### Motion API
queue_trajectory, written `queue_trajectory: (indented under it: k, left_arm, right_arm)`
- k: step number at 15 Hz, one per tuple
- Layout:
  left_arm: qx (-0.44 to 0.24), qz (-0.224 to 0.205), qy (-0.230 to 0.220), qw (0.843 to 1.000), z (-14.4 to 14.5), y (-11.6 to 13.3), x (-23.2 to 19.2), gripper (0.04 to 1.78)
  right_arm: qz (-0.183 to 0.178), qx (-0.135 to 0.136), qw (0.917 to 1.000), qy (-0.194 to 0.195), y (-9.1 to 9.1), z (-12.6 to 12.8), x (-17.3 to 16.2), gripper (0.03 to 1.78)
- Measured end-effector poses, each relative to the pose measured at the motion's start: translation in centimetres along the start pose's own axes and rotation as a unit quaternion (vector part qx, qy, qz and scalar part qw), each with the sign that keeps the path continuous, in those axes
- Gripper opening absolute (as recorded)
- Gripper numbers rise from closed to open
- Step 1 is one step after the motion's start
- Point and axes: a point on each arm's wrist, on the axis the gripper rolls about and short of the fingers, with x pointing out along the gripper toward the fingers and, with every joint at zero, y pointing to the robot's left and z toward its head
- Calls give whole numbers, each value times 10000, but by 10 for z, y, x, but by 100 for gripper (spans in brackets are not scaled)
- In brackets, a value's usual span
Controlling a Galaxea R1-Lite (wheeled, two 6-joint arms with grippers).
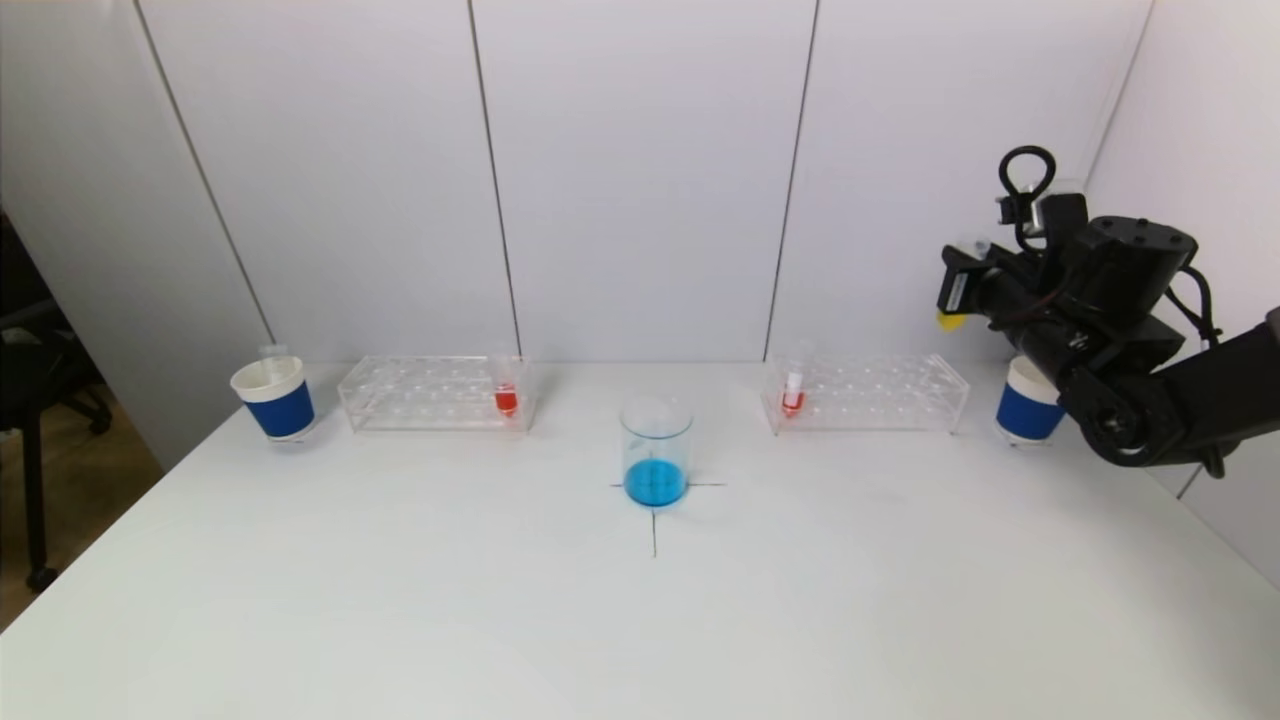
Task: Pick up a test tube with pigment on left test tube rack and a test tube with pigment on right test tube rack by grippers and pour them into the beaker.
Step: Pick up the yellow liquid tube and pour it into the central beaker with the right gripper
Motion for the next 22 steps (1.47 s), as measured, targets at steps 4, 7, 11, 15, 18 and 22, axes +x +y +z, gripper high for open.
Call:
queue_trajectory:
  k: [4,7,11,15,18,22]
  left_arm:
    - [0,-1,0,10000,0,0,0,176]
    - [-2,-1,0,10000,0,0,0,176]
    - [-2,-1,0,10000,0,0,0,176]
    - [0,-1,0,10000,0,0,0,176]
    - [0,-1,0,10000,0,0,0,176]
    - [0,0,0,10000,0,0,0,176]
  right_arm:
    - [187,7,9997,181,10,41,-3,47]
    - [457,6,9987,238,30,67,-8,47]
    - [958,6,9950,297,64,96,-17,47]
    - [1556,-49,9874,265,98,112,-32,47]
    - [1968,-98,9802,196,116,113,-38,47]
    - [2591,-585,9640,131,134,103,-39,47]
